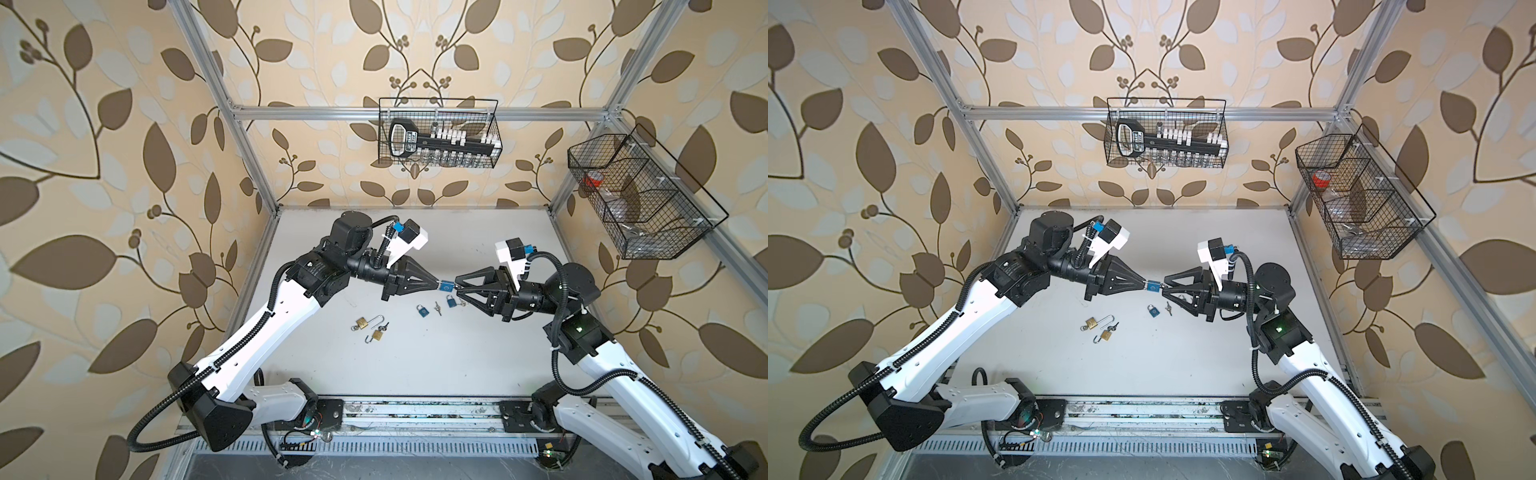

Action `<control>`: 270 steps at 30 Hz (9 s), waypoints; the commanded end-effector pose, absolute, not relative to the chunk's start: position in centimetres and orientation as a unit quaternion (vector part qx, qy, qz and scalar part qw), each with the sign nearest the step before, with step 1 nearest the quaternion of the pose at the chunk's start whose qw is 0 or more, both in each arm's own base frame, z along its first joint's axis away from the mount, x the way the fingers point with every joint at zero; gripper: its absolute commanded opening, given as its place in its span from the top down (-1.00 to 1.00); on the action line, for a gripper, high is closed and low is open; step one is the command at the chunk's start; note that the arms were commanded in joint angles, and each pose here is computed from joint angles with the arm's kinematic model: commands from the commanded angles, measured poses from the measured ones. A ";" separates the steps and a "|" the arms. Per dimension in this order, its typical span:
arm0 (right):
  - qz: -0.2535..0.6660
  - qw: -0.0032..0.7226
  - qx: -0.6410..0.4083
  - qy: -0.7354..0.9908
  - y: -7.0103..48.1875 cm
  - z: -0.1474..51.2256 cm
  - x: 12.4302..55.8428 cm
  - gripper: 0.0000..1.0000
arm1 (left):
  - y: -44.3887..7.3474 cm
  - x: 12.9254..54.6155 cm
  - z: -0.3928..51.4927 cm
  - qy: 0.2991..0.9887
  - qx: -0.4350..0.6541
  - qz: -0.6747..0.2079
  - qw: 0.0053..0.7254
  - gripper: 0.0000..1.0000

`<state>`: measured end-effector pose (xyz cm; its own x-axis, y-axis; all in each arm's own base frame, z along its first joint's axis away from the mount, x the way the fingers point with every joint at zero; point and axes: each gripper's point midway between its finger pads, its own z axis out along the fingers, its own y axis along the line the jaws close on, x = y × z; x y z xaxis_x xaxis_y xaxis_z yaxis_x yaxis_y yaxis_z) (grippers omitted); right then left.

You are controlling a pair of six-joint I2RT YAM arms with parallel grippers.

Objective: Lock with the key

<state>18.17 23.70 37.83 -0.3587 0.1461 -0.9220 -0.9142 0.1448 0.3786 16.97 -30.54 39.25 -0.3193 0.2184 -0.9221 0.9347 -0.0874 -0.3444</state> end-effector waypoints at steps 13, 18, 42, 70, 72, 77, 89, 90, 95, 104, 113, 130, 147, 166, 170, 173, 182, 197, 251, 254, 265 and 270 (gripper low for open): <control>0.593 0.454 -0.349 0.566 24.9 39.3 17.7 0.16 | -30.3 16.4 41.0 0.562 0.499 -0.572 0.328 1.00; 0.596 0.451 -0.353 0.563 25.1 39.2 17.6 0.24 | -30.4 16.6 40.8 0.563 0.499 -0.572 0.327 1.00; 0.588 0.463 -0.358 0.559 25.0 39.1 17.0 0.90 | -30.6 16.9 40.9 0.563 0.494 -0.578 0.326 1.00; 0.566 0.501 -0.341 0.558 24.2 39.9 17.2 1.00 | -30.5 16.3 40.6 0.555 0.498 -0.585 0.318 0.94; 0.566 0.504 -0.340 0.557 24.1 40.1 17.2 1.00 | -30.4 16.3 40.6 0.555 0.498 -0.585 0.319 0.94; 0.565 0.506 -0.338 0.557 24.1 40.1 17.3 1.00 | -30.3 16.2 40.7 0.555 0.501 -0.580 0.323 0.93; 0.564 0.487 -0.347 0.569 24.9 38.9 18.1 1.00 | -30.5 15.9 40.8 0.547 0.505 -0.591 0.310 1.00; 0.566 0.484 -0.349 0.569 25.0 38.9 18.1 1.00 | -30.7 15.8 40.7 0.547 0.506 -0.593 0.307 1.00; 0.572 0.482 -0.357 0.559 26.1 39.3 18.1 1.00 | -31.8 15.0 40.0 0.542 0.516 -0.596 0.290 1.00; 0.583 0.497 -0.356 0.535 26.2 41.0 17.8 1.00 | -32.6 15.0 39.1 0.546 0.516 -0.600 0.275 1.00; 0.590 0.478 -0.373 0.533 27.4 40.5 17.2 1.00 | -34.5 14.2 38.1 0.540 0.528 -0.606 0.251 1.00; 0.513 0.522 -0.347 0.587 24.4 38.4 17.6 -0.18 | -29.2 16.6 40.0 0.568 0.502 -0.561 0.333 1.00; 0.528 0.509 -0.355 0.580 24.7 38.8 17.2 0.45 | -29.1 16.1 40.0 0.560 0.508 -0.566 0.330 1.00; 0.526 0.508 -0.354 0.583 24.7 38.4 17.3 1.00 | -29.0 16.3 39.9 0.562 0.509 -0.561 0.333 1.00; 0.520 0.512 -0.354 0.585 24.4 38.1 17.1 1.00 | -28.6 16.5 40.0 0.564 0.506 -0.557 0.340 1.00; 0.512 0.517 -0.353 0.589 24.2 38.0 17.1 1.00 | -28.1 16.7 40.2 0.567 0.503 -0.552 0.347 1.00; 0.502 0.521 -0.349 0.596 24.0 37.3 17.4 1.00 | -27.2 17.3 39.3 0.588 0.497 -0.536 0.346 1.00; 0.282 0.591 -0.110 0.747 16.8 30.7 26.7 1.00 | -25.0 24.3 22.1 0.832 0.422 -0.322 0.159 1.00; 0.297 0.500 -0.005 0.813 12.8 19.9 27.9 1.00 | -25.2 27.4 4.4 0.881 0.408 -0.223 -0.094 0.43; 0.297 0.503 -0.013 0.812 12.8 20.0 27.7 1.00 | -25.4 27.9 4.9 0.882 0.407 -0.224 -0.079 0.31; 0.303 0.479 -0.080 0.820 15.6 18.8 26.5 1.00 | -24.1 31.8 14.0 0.890 0.398 -0.183 0.129 -0.17; 0.300 0.460 -0.132 0.825 19.8 17.3 25.1 1.00 | -21.0 33.7 20.9 0.877 0.327 -0.184 0.300 -0.23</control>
